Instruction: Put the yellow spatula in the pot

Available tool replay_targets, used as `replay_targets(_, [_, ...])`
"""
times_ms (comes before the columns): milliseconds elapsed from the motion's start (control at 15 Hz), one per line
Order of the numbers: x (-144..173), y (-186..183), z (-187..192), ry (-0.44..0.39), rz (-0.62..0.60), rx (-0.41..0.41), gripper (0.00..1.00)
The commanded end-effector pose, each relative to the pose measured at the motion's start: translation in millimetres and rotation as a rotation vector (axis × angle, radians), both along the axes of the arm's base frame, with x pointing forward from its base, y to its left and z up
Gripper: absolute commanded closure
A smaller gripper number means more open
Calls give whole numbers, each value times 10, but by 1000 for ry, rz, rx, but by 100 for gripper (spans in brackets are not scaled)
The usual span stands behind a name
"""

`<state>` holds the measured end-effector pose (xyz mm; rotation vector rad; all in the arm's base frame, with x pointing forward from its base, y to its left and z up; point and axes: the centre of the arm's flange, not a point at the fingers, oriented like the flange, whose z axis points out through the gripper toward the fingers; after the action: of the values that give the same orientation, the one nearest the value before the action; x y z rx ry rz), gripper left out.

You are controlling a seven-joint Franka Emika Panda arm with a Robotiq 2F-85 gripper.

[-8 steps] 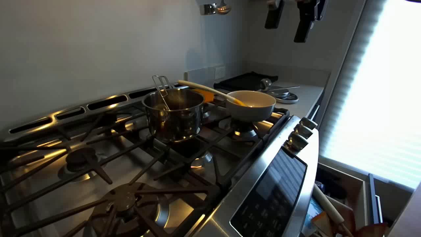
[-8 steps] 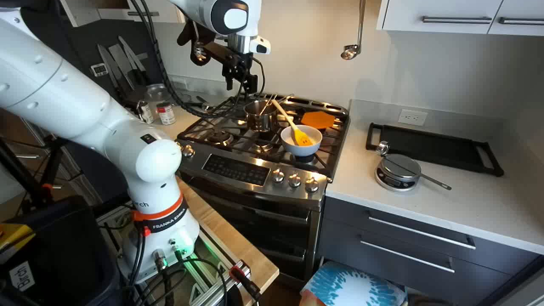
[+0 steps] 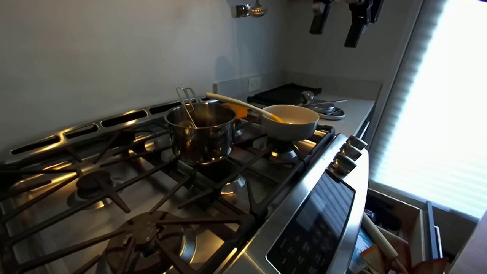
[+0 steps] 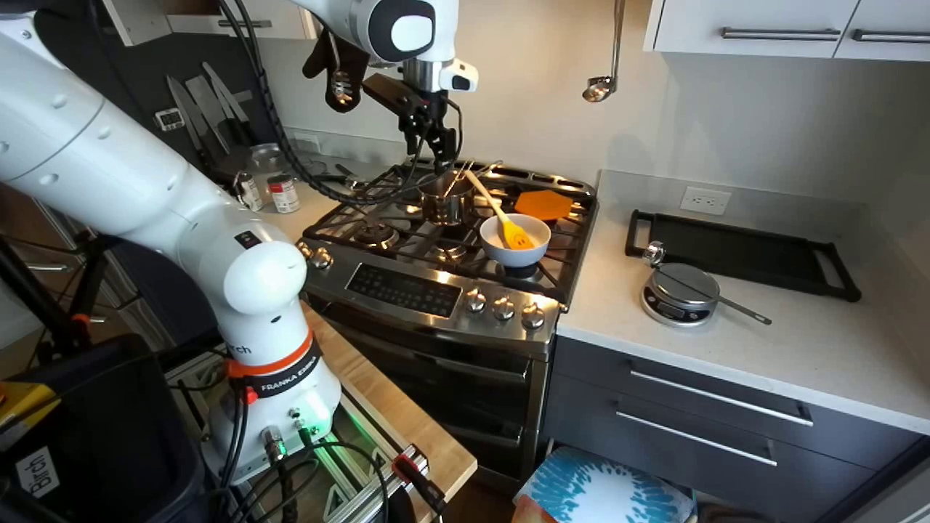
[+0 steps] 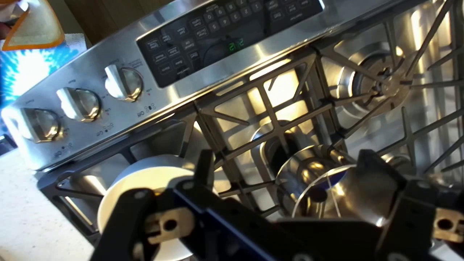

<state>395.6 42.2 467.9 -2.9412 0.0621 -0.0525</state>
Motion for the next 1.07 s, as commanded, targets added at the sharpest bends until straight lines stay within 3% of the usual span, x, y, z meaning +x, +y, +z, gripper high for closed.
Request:
replay_targets(0, [109,-388,-113,-46,-177,-38,0])
replay_targets(133, [220,-596,-158,-58,-257,-34,0])
replay_targets(267, [326,-803,-201,-61,-235,-19,0])
replay_targets(533, [508,-1007,-240,-16,19,-24,0])
replay_targets(867, [967,-835,-262,53,219,-188,0])
replay_targets(933, [716,-875,-247,14,141,-136,0])
replay_targets(1000, [779,-838,-263,20,150,-143,0])
